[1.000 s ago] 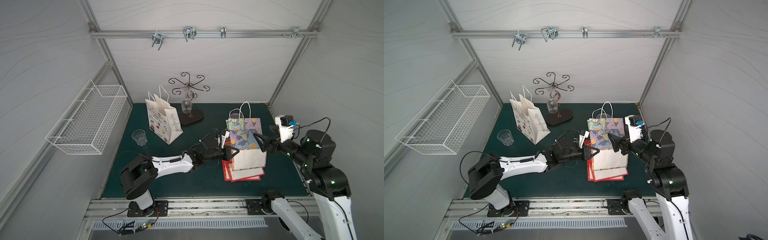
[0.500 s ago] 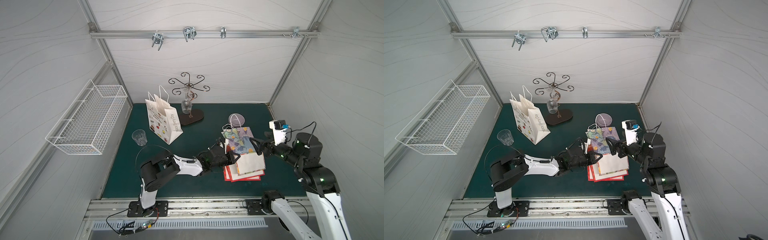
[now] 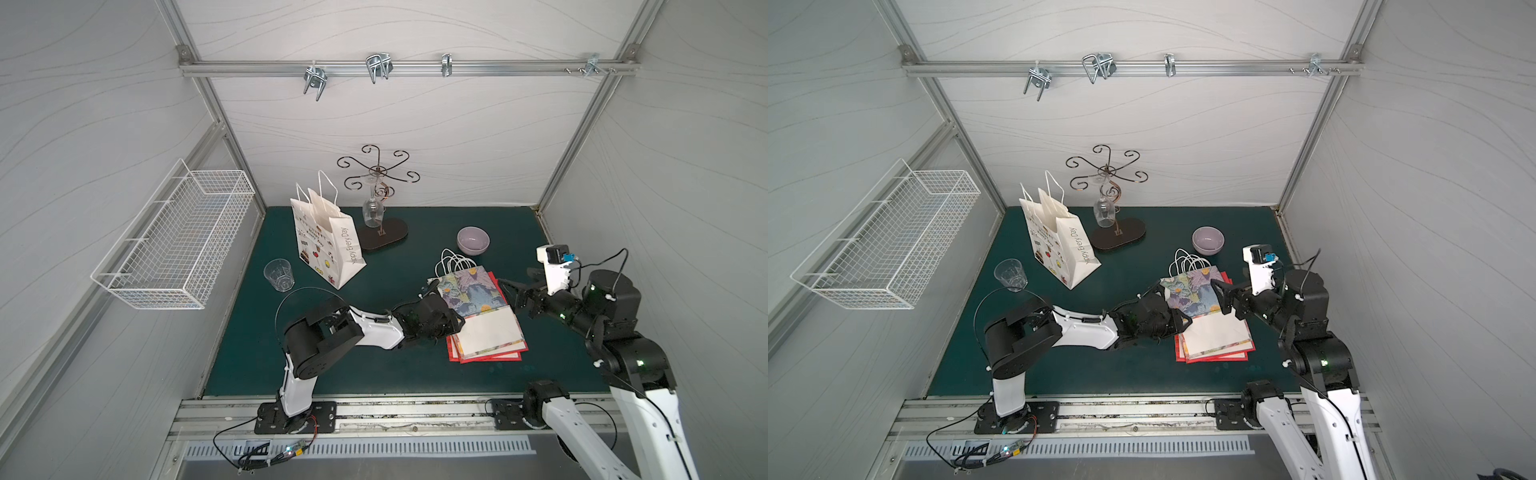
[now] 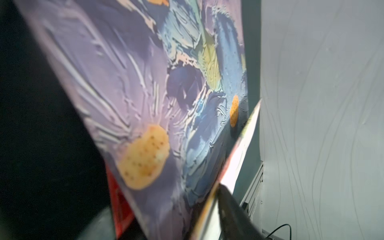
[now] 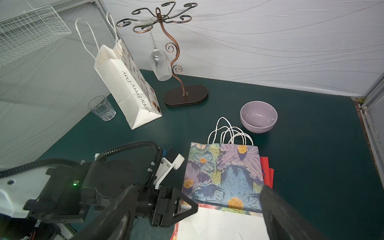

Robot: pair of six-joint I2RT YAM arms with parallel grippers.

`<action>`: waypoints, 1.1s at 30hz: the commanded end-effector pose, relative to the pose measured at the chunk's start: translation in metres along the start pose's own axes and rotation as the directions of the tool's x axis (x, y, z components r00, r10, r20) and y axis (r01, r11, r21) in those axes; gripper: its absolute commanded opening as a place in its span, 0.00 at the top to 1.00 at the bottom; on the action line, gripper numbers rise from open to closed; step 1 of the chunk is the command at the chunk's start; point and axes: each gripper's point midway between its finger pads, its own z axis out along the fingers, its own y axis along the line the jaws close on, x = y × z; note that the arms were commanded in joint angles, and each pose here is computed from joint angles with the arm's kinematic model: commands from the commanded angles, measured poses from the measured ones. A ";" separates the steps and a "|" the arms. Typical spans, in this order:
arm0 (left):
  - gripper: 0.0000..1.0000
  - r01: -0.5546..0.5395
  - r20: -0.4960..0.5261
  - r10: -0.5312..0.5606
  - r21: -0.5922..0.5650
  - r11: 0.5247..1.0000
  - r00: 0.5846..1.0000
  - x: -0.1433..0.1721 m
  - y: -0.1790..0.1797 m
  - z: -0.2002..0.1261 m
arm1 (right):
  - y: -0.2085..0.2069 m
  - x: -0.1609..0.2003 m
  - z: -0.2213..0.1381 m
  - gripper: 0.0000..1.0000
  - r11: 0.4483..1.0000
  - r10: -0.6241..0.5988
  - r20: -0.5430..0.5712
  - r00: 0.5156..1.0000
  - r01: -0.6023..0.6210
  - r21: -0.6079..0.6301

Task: Put away the paper bag
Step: Place the paper bag at the center of the board.

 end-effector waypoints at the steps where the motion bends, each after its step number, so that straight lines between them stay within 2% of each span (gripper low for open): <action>1: 0.30 -0.022 0.055 0.026 -0.079 0.997 0.998 -0.017 0.003 -0.024 | 0.002 0.003 0.000 0.08 1.000 0.009 -0.004 1.000 -0.009 -0.011; 5: 0.23 -0.050 0.111 0.068 -0.158 0.986 0.991 -0.033 0.009 -0.045 | 0.001 0.007 0.002 0.08 1.000 0.012 -0.018 1.000 -0.012 -0.015; 7: 0.25 -0.047 0.126 0.073 -0.198 0.979 0.989 -0.040 0.016 -0.051 | 0.001 0.009 0.003 0.08 1.000 0.012 -0.026 1.000 -0.012 -0.013; 8: 0.29 -0.039 0.133 0.068 -0.213 0.976 0.989 -0.044 0.021 -0.052 | 0.001 0.010 0.004 0.07 1.000 0.012 -0.028 1.000 -0.012 -0.015; 10: 0.43 -0.013 0.152 0.051 -0.244 0.970 0.987 -0.054 0.032 -0.051 | 0.001 0.010 0.003 0.08 1.000 0.011 -0.031 0.999 -0.011 -0.015; 14: 0.84 -0.026 0.185 0.103 -0.377 0.926 0.977 -0.078 0.054 -0.055 | 0.001 0.010 0.003 0.08 1.000 0.006 -0.038 0.999 -0.006 -0.011; 16: 0.97 -0.034 0.195 0.131 -0.433 0.901 0.972 -0.085 0.063 -0.056 | 0.000 0.010 0.002 0.08 1.000 0.007 -0.039 0.999 -0.007 -0.008; 17: 1.00 -0.038 0.192 0.139 -0.455 0.890 0.971 -0.086 0.067 -0.055 | 0.000 0.009 0.002 0.08 1.000 0.006 -0.038 0.999 -0.006 -0.009; 25: 1.00 -0.106 0.118 0.184 -0.480 0.871 0.976 -0.090 0.066 -0.010 | 0.001 0.007 0.004 0.08 1.000 0.007 -0.041 0.999 -0.008 -0.014; 33: 0.98 -0.229 0.074 0.296 -0.467 0.854 0.952 -0.104 0.048 0.022 | -0.001 0.007 0.006 0.08 1.000 0.015 -0.043 0.999 -0.015 -0.012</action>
